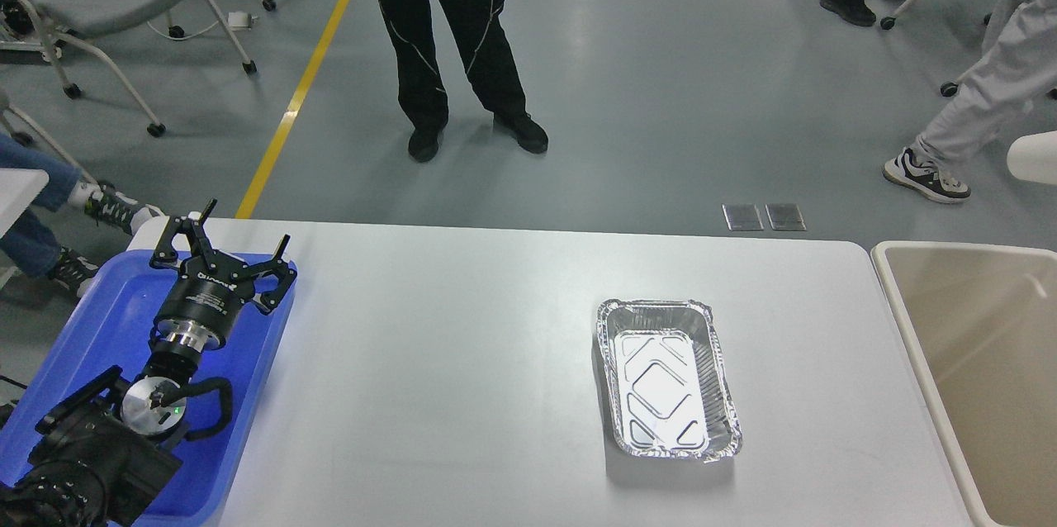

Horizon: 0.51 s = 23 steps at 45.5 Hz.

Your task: Tidy desktop

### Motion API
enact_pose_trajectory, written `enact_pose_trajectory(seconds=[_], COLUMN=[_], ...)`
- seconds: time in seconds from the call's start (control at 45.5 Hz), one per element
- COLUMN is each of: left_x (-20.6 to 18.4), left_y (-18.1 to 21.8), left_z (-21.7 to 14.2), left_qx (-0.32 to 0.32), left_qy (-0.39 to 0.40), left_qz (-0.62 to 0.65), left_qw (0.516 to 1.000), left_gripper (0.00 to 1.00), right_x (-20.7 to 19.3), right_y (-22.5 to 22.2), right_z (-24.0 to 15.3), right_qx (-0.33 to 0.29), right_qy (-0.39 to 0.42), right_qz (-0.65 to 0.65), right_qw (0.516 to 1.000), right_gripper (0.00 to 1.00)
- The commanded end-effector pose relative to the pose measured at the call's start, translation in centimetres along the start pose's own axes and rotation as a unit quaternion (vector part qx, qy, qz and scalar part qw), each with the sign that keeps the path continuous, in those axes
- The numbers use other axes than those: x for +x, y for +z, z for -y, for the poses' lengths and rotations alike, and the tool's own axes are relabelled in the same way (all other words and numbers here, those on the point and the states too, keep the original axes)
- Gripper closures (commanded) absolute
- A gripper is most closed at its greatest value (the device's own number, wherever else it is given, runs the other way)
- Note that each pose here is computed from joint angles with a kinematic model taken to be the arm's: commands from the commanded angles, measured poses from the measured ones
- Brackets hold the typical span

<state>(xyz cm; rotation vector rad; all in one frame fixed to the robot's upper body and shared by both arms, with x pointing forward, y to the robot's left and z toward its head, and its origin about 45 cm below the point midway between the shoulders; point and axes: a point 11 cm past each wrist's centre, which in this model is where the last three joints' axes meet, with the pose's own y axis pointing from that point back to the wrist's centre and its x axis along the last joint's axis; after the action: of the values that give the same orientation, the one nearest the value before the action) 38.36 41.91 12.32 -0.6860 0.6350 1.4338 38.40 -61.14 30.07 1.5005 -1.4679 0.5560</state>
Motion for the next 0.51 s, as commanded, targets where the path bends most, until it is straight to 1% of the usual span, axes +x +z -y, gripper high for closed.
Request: enact_pose_trajectory(seconds=[0.0,0.132,0.198,0.374,0.484], left_x=[0.0,0.0,0.0,0.0,0.0], left_y=[0.0,0.0,0.0,0.0,0.0], left_z=[0.0,0.0,0.0,0.0,0.0], left_qx=[0.000,0.000,0.000,0.000,0.000], left_qy=[0.000,0.000,0.000,0.000,0.000], left_qz=[0.000,0.000,0.000,0.000,0.000], left_qw=[1.000,1.000,1.000,1.000,1.000], left_gripper=[0.00,0.00,0.00,0.00,0.00], right_x=[0.7,0.6,-0.1,-2.6,-5.0], right_y=[6.0,9.4,10.6,12.1,12.7], right_z=[-2.4,-4.2,-4.8,-5.2,-5.0], right_qx=[-0.141,-0.244,-0.284,-0.341,-0.369], right_qy=[0.047,0.070,0.074,0.079,0.083], right_qz=[0.025,0.058,0.075,0.085,0.075], right_qw=[0.989,0.965,0.953,0.933,0.922], right_gripper=[1.00,1.00,1.00,1.00,1.00])
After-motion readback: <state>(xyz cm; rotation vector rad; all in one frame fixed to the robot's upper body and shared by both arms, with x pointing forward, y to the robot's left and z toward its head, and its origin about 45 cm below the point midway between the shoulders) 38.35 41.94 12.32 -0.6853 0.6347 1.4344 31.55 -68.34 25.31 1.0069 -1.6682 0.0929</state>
